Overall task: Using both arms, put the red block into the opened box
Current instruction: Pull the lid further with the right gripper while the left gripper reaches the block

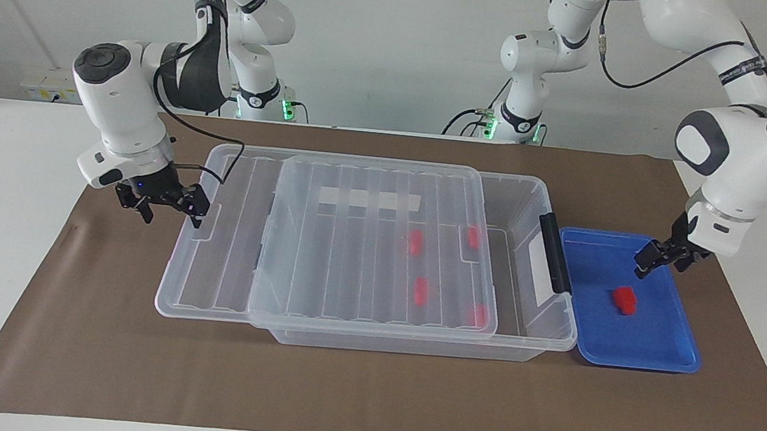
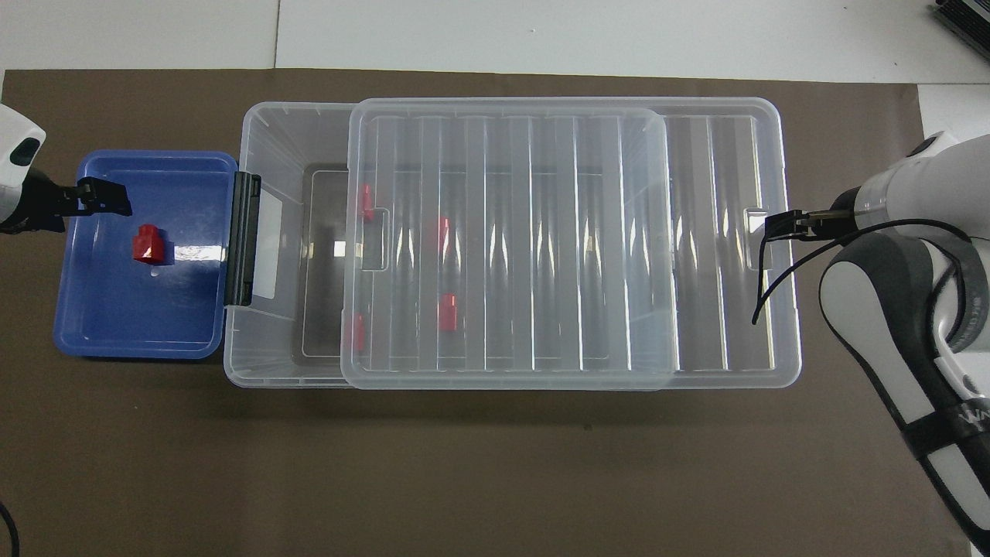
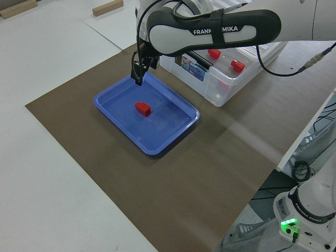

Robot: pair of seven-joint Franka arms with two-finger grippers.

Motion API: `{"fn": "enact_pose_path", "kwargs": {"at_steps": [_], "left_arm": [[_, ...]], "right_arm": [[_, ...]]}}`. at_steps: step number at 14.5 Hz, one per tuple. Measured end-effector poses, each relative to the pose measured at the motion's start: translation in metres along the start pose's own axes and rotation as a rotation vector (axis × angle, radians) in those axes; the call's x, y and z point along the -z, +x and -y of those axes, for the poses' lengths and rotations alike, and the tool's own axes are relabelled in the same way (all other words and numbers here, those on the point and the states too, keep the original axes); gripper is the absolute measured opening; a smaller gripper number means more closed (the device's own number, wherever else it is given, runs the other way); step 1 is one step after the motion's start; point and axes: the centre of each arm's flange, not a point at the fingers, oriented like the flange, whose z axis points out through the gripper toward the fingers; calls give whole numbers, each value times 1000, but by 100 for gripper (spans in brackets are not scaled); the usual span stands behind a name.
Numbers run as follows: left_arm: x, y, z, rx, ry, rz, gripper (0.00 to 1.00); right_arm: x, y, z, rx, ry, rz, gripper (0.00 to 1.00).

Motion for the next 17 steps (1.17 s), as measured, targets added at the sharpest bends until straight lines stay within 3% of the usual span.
{"fn": "enact_pose_path", "kwargs": {"at_steps": [10, 17], "left_arm": [[-100, 3, 21, -88, -1, -23, 100], [-126, -7, 20, -167, -1, -11, 100]], "right_arm": [[0, -4, -31, 18, -5, 25, 100], [1, -6, -39, 11, -11, 34, 100]]}}
